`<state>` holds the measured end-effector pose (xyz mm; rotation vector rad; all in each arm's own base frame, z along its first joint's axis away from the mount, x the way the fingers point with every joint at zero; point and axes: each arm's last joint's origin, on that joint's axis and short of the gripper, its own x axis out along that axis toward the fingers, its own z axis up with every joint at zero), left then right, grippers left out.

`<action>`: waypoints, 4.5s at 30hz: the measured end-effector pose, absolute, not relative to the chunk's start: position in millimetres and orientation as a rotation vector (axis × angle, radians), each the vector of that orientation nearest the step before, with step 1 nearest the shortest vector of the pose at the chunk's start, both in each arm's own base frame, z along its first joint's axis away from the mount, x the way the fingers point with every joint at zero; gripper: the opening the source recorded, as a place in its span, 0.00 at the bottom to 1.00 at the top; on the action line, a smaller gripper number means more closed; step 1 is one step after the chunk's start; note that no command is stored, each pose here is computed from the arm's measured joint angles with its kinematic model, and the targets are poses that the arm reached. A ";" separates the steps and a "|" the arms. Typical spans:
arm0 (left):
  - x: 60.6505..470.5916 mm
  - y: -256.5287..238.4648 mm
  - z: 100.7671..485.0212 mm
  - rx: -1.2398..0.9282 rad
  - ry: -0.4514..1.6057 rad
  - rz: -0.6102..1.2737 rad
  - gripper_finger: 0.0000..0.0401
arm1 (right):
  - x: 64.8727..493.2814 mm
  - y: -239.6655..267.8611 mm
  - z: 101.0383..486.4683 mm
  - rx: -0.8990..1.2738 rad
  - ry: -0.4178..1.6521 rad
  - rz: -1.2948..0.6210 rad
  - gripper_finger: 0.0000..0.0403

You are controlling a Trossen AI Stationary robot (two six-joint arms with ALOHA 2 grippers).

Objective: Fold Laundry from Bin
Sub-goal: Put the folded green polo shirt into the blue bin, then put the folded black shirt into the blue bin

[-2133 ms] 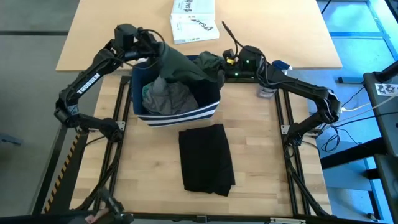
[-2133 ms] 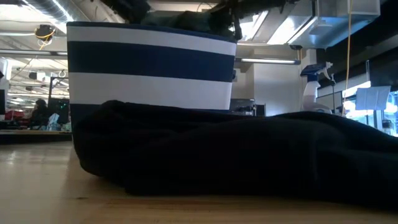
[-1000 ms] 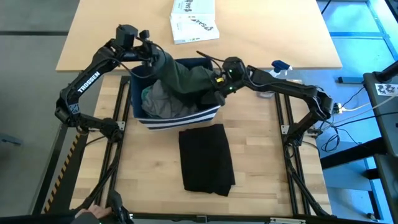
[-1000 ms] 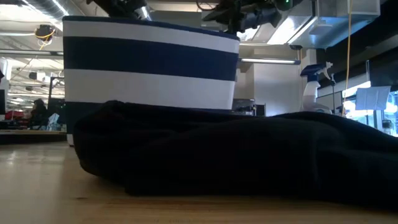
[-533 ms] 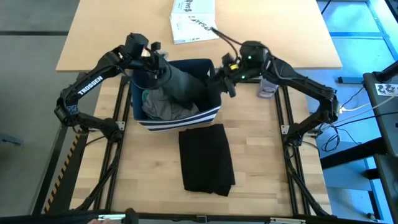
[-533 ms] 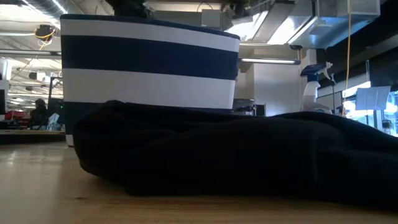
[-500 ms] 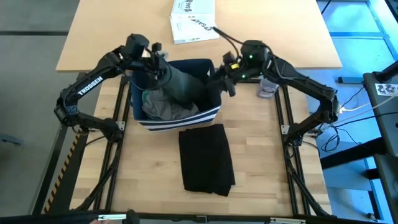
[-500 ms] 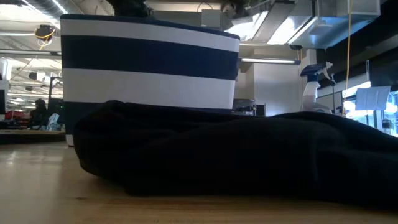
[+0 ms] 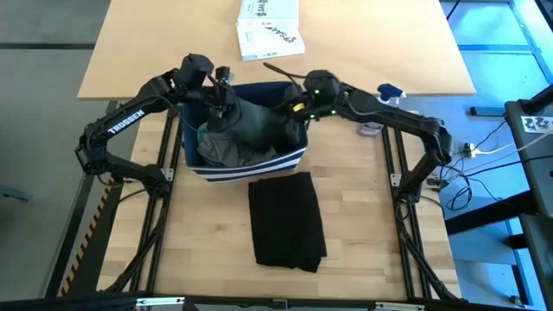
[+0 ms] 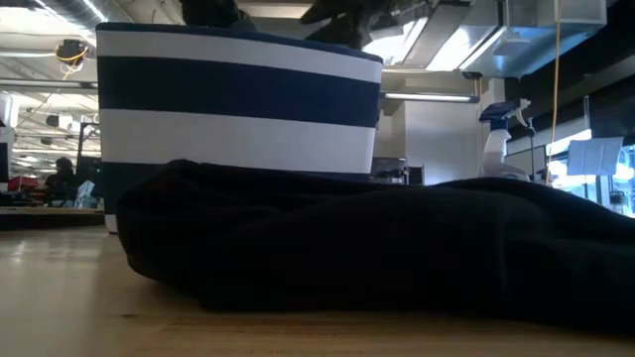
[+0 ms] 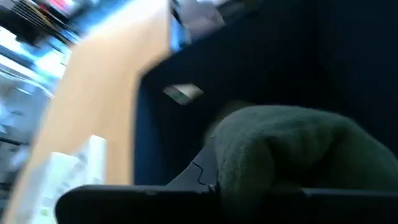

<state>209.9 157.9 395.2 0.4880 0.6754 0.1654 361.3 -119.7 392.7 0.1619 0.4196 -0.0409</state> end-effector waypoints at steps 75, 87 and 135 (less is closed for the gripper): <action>210.6 77.4 453.3 -0.001 0.754 0.187 0.39 | 246.6 -77.6 462.5 0.151 0.442 -0.191 0.55; 253.9 -60.4 410.7 -0.223 0.701 -0.016 0.39 | 220.7 -5.1 423.3 0.262 0.825 -0.074 0.55; 253.7 -84.0 102.4 -1.423 0.619 0.607 0.64 | 216.2 10.6 110.1 1.111 0.820 -0.127 0.55</action>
